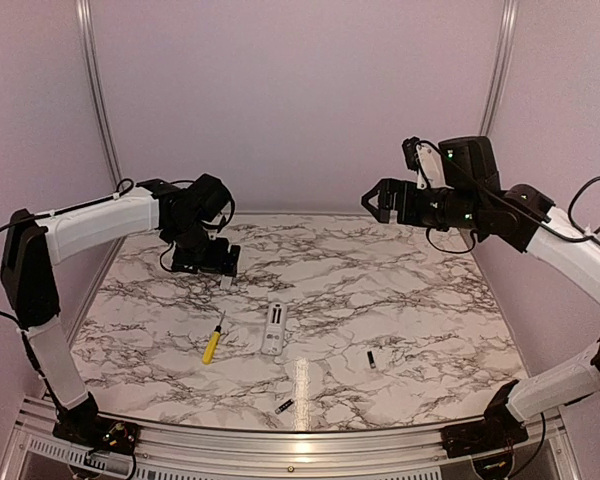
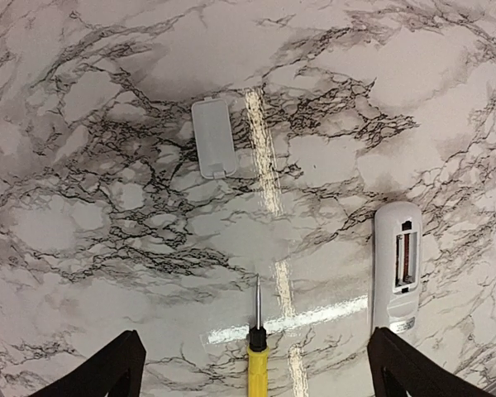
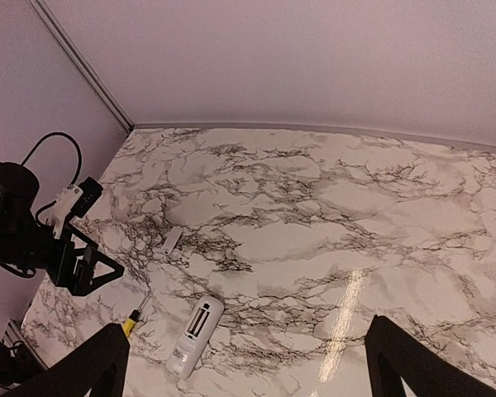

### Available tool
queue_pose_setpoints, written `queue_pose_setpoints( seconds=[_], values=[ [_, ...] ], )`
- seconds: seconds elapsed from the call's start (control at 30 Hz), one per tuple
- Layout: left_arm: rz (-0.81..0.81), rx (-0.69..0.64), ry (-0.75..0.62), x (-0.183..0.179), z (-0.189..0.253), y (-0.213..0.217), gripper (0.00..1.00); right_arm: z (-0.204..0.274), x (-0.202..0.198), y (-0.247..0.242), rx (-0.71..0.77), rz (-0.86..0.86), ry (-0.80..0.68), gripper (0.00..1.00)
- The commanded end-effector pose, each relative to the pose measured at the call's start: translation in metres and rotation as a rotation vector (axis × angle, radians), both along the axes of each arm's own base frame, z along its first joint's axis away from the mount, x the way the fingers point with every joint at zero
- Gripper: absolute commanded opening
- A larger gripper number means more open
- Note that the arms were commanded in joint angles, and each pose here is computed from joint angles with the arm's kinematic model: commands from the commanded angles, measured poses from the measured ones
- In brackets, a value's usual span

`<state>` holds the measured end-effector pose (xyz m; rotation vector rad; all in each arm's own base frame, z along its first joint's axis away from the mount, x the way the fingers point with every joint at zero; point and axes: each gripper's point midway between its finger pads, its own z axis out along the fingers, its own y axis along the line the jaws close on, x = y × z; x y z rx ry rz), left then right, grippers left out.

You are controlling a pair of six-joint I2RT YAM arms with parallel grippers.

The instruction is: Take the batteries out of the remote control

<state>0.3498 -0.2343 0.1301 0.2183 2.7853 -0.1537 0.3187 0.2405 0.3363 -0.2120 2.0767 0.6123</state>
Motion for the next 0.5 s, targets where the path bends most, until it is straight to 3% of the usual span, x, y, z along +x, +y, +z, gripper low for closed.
queue_pose_setpoints(
  seconds=[0.0,0.23,0.47],
  values=[
    [0.019,0.019,-0.202,0.017,0.066,0.019,0.99,0.017,0.009,-0.020,-0.042,-0.098,-0.040,0.98],
    [0.073,0.085,-0.414,0.017,0.130,0.058,0.99,0.049,0.008,-0.040,-0.047,-0.166,-0.135,0.98],
    [0.154,0.104,-0.556,-0.002,0.163,0.097,0.99,0.045,0.004,-0.043,-0.055,-0.164,-0.119,0.98]
  ],
)
